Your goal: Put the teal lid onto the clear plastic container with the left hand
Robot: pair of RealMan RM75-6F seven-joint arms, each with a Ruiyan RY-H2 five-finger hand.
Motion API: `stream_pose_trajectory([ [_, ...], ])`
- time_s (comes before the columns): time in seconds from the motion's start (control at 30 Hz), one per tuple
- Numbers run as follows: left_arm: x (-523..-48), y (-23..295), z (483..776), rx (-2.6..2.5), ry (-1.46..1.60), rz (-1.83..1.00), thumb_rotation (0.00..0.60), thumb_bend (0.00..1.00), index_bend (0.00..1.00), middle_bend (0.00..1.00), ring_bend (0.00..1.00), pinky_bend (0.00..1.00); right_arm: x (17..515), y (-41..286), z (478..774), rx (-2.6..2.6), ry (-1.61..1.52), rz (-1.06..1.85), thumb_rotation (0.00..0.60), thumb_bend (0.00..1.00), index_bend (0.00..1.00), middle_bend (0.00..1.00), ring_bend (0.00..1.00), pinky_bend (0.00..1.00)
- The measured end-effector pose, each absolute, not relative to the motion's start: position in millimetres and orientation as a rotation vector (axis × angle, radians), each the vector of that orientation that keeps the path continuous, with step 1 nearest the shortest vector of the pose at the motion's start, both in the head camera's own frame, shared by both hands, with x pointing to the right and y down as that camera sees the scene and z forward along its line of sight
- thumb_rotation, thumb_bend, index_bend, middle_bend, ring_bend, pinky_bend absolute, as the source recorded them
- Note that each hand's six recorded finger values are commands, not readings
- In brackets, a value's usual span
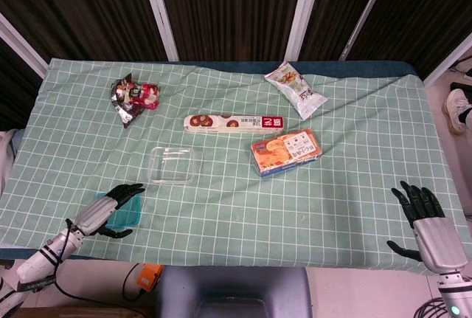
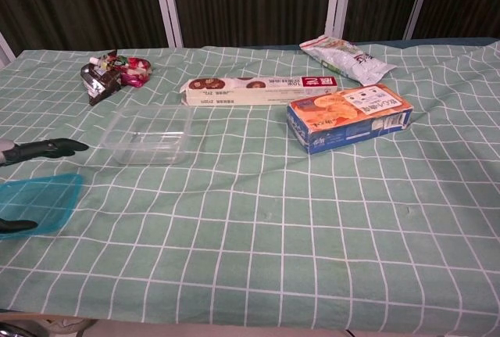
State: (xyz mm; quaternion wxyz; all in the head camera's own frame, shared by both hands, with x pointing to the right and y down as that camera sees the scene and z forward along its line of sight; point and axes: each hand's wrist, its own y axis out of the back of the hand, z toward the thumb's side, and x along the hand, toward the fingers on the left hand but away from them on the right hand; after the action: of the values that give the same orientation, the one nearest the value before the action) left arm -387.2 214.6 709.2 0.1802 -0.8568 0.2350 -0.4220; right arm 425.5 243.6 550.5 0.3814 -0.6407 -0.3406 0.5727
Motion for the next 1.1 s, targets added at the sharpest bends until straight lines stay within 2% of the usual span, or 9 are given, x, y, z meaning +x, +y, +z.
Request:
stream_pose_trajectory([
  [0.4, -391.8, 217.0, 733.0, -2.44, 0.656, -1.28, 0.6, 0.21, 0.0, 0.0, 0.0, 0.0, 423.8, 242.9, 551.3, -1.643, -0.866, 1.458, 0.6, 0.19, 0.0, 0.0, 0.0, 0.0],
  [1.1, -404.9, 212.7, 747.6, -2.407, 0.655, -1.394, 0.6, 0.21, 0.0, 0.0, 0.0, 0.0, 423.8, 242.4, 551.2, -1.644, -0.867, 1.459, 0.6, 0.19, 0.0, 0.0, 0.0, 0.0],
])
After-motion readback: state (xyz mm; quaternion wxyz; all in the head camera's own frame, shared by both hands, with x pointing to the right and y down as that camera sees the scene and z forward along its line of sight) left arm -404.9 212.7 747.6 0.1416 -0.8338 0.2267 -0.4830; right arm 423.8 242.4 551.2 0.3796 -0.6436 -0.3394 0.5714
